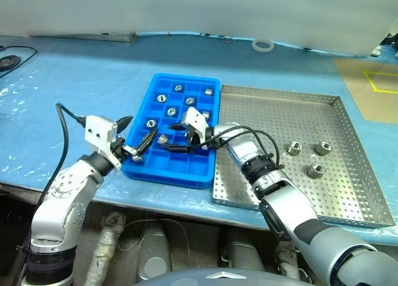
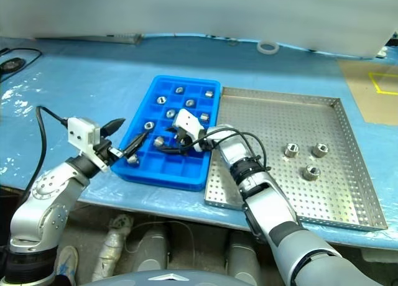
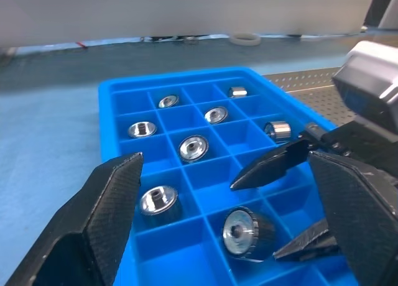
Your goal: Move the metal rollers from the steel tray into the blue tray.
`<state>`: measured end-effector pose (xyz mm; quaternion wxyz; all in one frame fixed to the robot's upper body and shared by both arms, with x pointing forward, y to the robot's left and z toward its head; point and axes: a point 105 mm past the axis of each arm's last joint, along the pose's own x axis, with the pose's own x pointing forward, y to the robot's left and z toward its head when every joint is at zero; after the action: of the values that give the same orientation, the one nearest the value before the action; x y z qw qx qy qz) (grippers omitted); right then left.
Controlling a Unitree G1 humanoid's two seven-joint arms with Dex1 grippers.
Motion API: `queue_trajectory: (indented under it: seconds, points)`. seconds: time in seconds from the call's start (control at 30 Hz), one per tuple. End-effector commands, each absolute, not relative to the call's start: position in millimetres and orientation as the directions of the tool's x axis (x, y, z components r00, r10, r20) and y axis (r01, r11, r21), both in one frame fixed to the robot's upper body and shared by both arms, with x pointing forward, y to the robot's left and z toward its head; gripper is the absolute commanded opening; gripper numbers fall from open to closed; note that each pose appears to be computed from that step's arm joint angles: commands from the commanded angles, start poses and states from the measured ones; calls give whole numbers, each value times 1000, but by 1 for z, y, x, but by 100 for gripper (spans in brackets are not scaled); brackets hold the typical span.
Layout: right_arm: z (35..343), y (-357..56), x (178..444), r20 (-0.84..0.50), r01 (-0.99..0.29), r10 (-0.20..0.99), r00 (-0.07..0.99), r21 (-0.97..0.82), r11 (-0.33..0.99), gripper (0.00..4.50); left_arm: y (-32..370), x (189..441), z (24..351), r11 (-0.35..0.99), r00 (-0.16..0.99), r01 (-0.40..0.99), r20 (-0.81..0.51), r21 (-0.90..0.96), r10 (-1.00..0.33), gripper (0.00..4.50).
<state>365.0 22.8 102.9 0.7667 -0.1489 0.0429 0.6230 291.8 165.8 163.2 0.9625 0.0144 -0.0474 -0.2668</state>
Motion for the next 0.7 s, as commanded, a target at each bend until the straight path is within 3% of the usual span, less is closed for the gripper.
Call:
queue_trajectory:
  seconds: [0.03, 0.33, 0.57, 0.7]
  points:
    - [123, -5, 381, -182, -929, 924, 337, -222, 295, 385, 143, 300, 173, 802, 793, 594, 127, 57, -596, 450]
    - [143, -114, 387, -80, -761, 764, 640, -202, 616, 385, 85, 329, 164, 616, 606, 787, 135, 44, -784, 450]
    - [147, -204, 376, -36, -438, 441, 897, -221, 871, 385, 45, 342, 162, 453, 446, 890, 124, 41, -887, 450]
    - [140, -223, 370, -62, -332, 326, 943, -200, 922, 385, 34, 347, 161, 402, 395, 914, 115, 50, -912, 450]
